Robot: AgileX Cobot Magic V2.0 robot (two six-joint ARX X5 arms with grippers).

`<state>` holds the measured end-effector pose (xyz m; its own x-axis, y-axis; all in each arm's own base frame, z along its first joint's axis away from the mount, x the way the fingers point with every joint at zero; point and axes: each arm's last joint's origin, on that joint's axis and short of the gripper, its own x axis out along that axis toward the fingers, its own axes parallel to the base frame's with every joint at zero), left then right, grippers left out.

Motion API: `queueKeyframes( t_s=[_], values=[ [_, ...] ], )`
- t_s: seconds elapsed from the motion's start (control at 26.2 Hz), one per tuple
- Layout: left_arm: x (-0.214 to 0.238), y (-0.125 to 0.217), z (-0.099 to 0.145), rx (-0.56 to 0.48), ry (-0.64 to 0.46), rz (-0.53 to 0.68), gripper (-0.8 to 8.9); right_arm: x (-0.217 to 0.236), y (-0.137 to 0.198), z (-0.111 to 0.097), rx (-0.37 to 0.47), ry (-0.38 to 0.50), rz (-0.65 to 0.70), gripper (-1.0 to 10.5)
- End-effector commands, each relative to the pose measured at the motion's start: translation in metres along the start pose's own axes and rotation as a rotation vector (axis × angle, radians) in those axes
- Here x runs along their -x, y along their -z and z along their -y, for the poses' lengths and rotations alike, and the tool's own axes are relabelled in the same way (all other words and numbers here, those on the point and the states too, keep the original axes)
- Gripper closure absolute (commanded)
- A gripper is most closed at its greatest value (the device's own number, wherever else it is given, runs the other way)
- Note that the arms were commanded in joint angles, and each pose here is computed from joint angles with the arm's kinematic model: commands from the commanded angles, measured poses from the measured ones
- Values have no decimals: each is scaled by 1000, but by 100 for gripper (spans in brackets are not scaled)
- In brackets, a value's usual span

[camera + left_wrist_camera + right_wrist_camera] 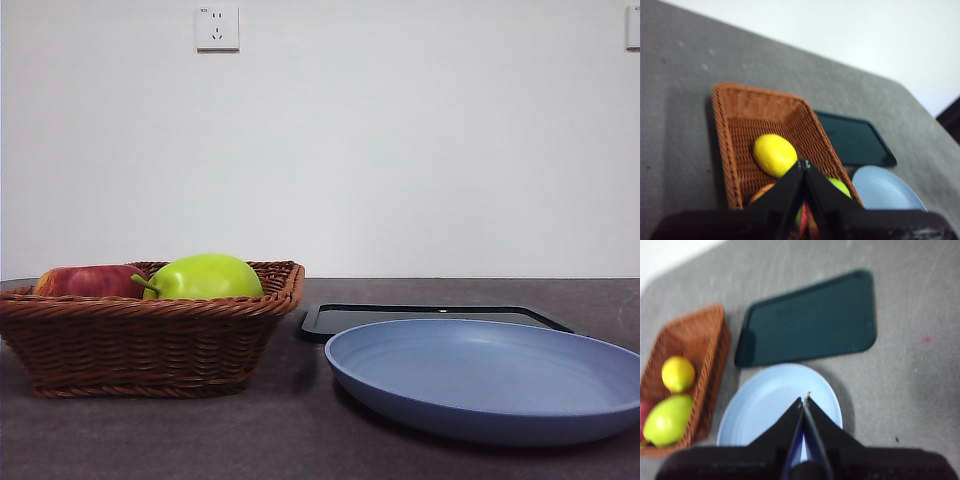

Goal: Take the lemon from the basket,put the lemon in the plate,hand out the plate

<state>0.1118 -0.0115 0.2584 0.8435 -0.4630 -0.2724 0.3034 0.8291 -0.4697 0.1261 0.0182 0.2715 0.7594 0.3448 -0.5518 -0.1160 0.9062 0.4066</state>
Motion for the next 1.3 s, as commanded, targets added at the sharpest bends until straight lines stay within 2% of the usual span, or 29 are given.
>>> queueKeyframes(
  t_s=[0.04, 0.11, 0.19, 0.31, 0.38, 0.46, 0.69, 0.8, 1.15, 1.3],
  values=[
    [-7, -13, 3, -52, 21, -74, 804, -4, -14, -3, 109, 11, -60, 928],
    [-14, -20, 4, -66, 18, -123, 786, -9, -19, -3, 125, 20, -99, 909],
    [-21, -26, 4, -57, 15, -162, 707, -15, -22, -3, 118, 27, -127, 875],
    [-31, -31, 3, -36, 12, -210, 535, -25, -23, 0, 105, 37, -171, 790],
    [-36, -33, 2, -28, 16, -232, 493, -30, -23, 2, 98, 43, -195, 735],
    [-42, -33, 2, -16, 24, -258, 487, -38, -22, 4, 98, 53, -237, 674],
    [-48, -33, 5, -24, 63, -260, 487, -74, -15, 14, 61, 75, -411, 676],
    [-48, -34, 6, -29, 67, -251, 488, -100, -9, 16, 38, 31, -509, 708],
    [-48, -34, 6, -29, 69, -252, 488, -165, 12, 28, 24, 41, -641, 717],
    [-48, -34, 6, -28, 72, -253, 488, -169, 14, 29, 11, 46, -650, 889]
  ],
)
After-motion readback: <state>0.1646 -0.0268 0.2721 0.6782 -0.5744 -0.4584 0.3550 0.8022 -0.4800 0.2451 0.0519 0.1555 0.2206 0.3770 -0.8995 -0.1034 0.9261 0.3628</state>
